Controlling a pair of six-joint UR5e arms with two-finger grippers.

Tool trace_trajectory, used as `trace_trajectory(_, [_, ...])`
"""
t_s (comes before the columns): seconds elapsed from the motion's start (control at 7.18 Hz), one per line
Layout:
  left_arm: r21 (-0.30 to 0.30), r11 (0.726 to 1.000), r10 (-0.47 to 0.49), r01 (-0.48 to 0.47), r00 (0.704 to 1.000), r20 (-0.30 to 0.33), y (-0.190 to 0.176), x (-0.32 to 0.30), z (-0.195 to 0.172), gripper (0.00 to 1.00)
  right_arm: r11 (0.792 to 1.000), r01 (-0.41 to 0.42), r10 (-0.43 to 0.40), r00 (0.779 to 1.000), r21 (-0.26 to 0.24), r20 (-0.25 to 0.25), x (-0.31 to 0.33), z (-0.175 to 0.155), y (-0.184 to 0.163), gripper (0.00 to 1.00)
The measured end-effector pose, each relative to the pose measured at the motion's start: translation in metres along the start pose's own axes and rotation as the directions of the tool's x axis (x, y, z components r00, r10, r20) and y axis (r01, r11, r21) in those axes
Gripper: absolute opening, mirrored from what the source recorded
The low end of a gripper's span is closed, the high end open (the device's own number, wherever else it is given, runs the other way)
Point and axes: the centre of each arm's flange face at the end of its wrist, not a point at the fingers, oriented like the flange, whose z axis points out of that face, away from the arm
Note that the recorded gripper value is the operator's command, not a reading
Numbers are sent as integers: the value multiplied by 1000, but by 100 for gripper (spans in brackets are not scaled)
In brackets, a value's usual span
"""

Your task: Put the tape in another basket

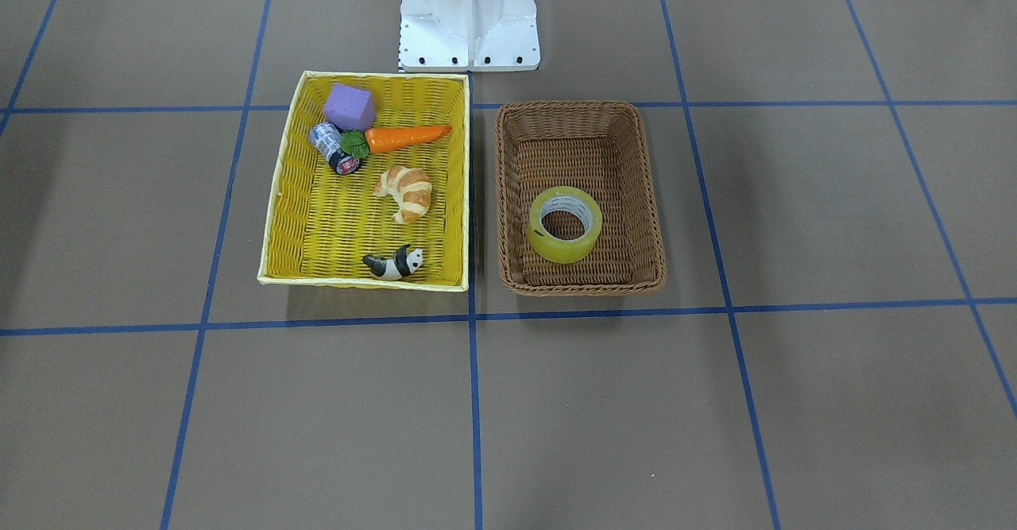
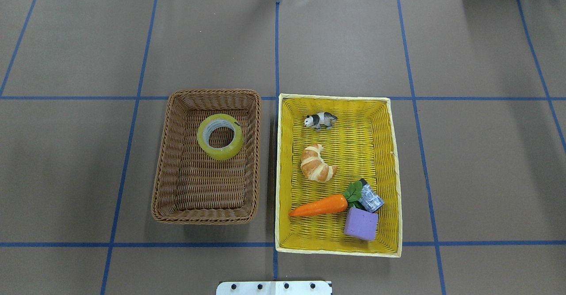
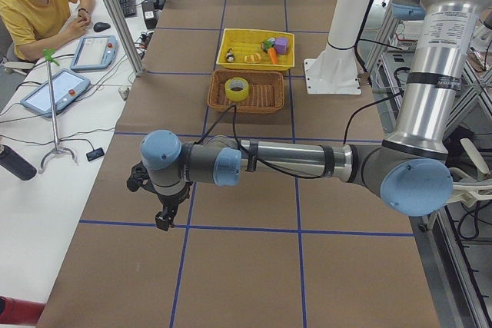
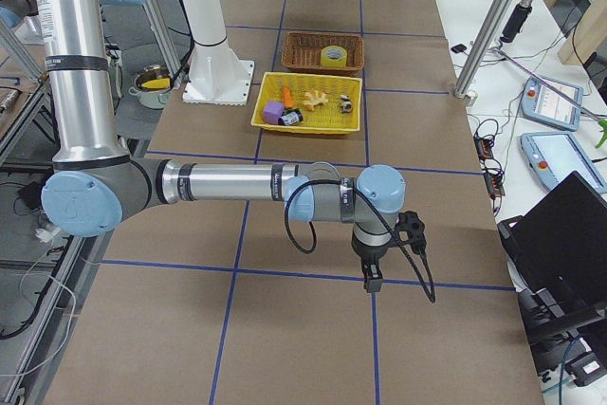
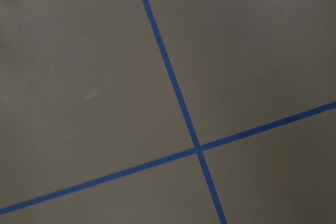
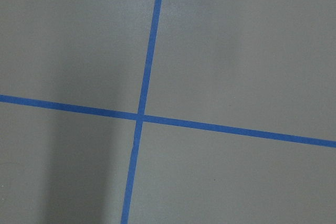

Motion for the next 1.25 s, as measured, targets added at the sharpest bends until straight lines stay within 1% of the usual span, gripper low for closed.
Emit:
trace_trajectory(0.14, [-12,1000,-18,18,1000,-5,27,-9,13,99,1000,-2,2,1000,-1,4,0,1,0,100])
trace_trajectory(0.28, [-1,999,-55,55,999,-1,45,-12,19,99,1000,-3,3,1000,-1,6,-1,1,0,100])
trace_trajectory(0.42, [13,992,-127,127,992,12,52,-10,17,99,1000,-3,3,1000,0,7,-1,0,0,100])
trace_trajectory(0.56, [22,983,-181,180,983,28,56,-7,13,99,1000,-2,2,1000,1,7,-1,0,-1,100])
trace_trajectory(0.7, [19,977,-211,210,977,35,53,-4,10,99,1000,-2,2,1000,2,8,-2,-1,-2,100])
trace_trajectory(0.97, [-11,971,-240,240,970,39,43,2,4,99,1000,-1,1,1000,5,9,-5,-4,-4,100])
trace_trajectory(1.25, [-15,970,-243,244,970,29,39,5,2,99,1000,-2,2,1000,10,9,-6,-6,-5,100])
